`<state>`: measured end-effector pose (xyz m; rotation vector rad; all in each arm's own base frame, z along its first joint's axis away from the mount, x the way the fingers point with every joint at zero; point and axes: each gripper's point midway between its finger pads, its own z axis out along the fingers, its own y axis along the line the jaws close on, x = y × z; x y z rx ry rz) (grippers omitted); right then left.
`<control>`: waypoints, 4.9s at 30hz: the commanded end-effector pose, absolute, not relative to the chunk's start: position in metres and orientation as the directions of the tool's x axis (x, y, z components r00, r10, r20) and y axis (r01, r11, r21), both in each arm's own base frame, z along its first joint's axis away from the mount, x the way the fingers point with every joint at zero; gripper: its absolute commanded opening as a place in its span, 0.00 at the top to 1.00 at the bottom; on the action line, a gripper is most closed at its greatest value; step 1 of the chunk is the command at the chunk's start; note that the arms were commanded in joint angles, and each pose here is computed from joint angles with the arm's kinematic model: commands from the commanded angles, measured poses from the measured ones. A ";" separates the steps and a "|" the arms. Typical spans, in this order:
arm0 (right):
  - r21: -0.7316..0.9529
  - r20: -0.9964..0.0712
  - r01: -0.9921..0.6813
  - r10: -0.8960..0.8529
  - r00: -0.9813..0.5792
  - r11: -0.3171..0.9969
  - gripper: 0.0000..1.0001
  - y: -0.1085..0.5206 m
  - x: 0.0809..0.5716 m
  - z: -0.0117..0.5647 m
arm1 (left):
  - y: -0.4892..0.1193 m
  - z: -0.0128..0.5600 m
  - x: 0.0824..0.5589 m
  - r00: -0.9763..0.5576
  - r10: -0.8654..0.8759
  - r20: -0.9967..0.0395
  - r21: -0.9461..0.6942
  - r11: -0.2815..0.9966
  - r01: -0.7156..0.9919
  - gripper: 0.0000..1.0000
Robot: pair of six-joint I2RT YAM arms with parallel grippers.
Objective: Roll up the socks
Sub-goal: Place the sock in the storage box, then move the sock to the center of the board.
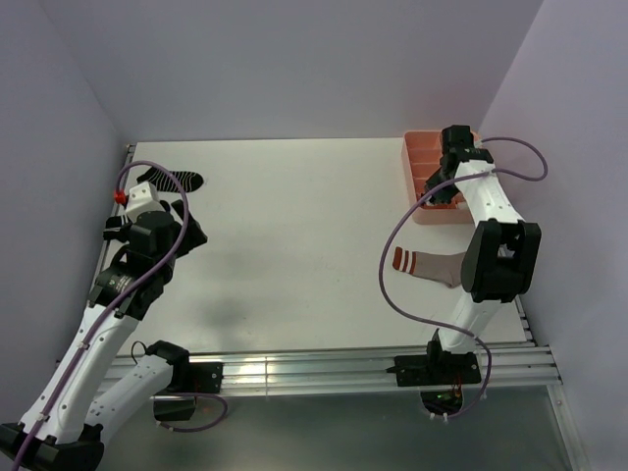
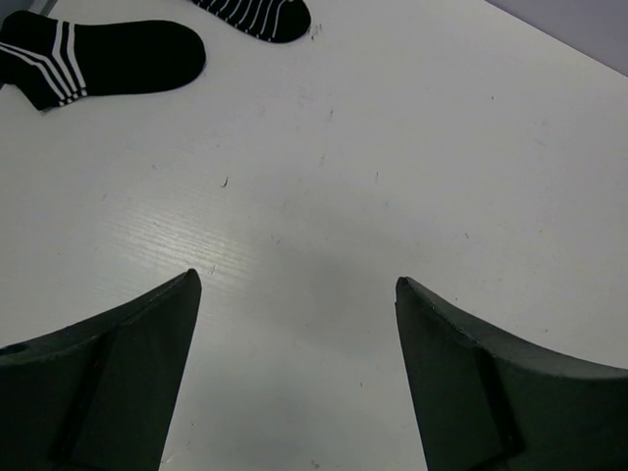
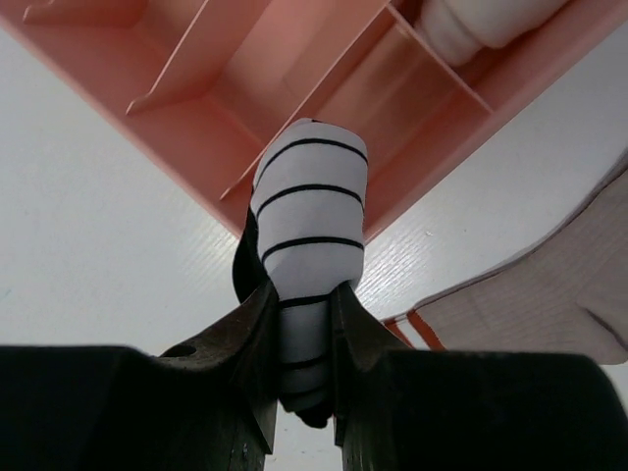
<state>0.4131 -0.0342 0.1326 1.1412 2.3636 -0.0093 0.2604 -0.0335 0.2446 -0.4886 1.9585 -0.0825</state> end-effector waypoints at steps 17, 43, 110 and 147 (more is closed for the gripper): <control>0.131 -0.492 0.818 0.753 -0.436 0.559 1.00 -0.074 0.431 0.124 | -0.034 0.244 0.259 -0.337 -0.388 -0.858 -0.295 0.908 -0.296 0.15; 0.141 -0.398 0.855 0.819 -0.412 0.499 0.64 -0.063 0.446 0.081 | -0.030 0.233 0.252 -0.365 -0.377 -0.851 -0.270 0.911 -0.312 0.15; 0.298 -0.592 0.645 0.666 -0.453 0.704 0.50 -0.011 0.343 0.149 | -0.043 0.225 0.268 -0.391 -0.375 -0.841 -0.277 0.918 -0.284 0.01; 0.279 -0.322 -0.576 -0.491 -0.810 0.768 0.59 0.394 0.225 0.040 | -0.042 0.218 0.255 -0.387 -0.387 -0.837 -0.300 0.916 -0.267 0.00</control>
